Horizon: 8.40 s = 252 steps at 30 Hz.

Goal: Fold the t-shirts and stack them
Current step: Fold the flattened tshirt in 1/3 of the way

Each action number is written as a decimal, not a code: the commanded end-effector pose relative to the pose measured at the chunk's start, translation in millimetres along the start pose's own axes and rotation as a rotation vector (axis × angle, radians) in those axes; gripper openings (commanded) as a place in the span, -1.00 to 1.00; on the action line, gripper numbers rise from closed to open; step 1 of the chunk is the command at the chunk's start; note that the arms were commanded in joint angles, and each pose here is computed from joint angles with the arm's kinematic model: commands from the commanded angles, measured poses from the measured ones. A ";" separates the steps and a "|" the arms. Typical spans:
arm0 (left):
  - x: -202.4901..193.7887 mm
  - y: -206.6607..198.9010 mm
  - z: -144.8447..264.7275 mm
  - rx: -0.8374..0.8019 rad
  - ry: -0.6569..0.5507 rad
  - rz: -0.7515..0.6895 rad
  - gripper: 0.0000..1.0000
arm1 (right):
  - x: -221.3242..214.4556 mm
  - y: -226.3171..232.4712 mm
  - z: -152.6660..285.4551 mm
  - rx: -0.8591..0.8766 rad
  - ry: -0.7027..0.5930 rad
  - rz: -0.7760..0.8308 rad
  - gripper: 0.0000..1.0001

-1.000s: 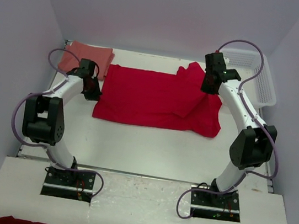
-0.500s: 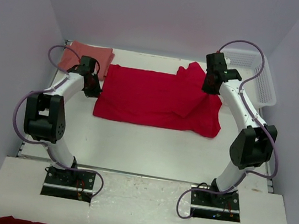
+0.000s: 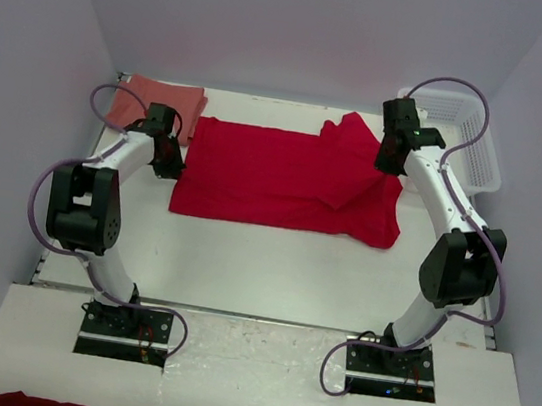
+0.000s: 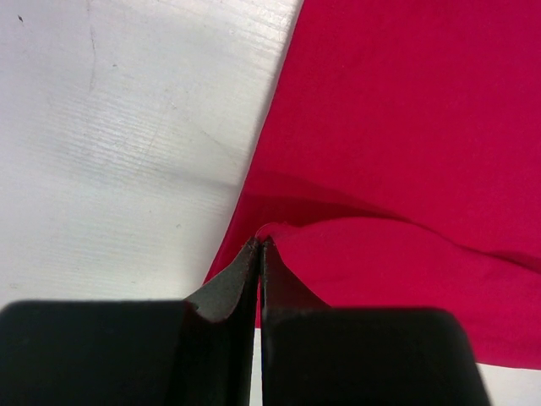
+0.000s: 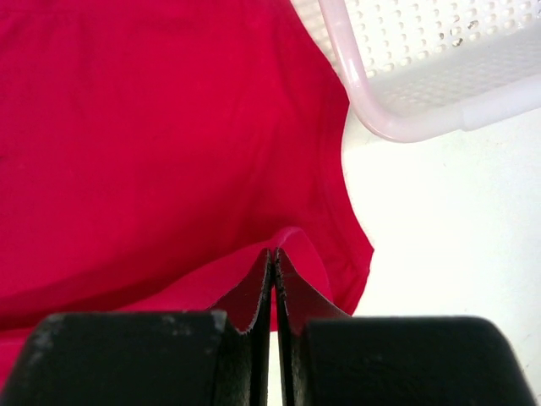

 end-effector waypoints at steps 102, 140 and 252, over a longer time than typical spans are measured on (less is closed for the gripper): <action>-51.2 -12.7 -22.2 0.049 0.089 -0.131 -1.00 | -15.9 9.2 64.7 0.275 -0.154 -0.017 -1.00; -62.6 63.8 9.0 0.004 0.101 0.024 -1.00 | -104.9 141.4 -38.2 0.514 0.223 0.271 -0.31; -61.6 -12.8 68.3 -0.129 -0.108 -0.221 -1.00 | -113.7 11.1 3.5 0.168 0.175 0.068 0.29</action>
Point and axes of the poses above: each gripper's point midway between its finger pads, its own z axis back along the fingers, its own y axis along the line the jaws close on, x = y × z, the point moved 10 cm from there along z, back along the fingers, and after that the axes turned 6 degrees about z, right-handed, at the moved point
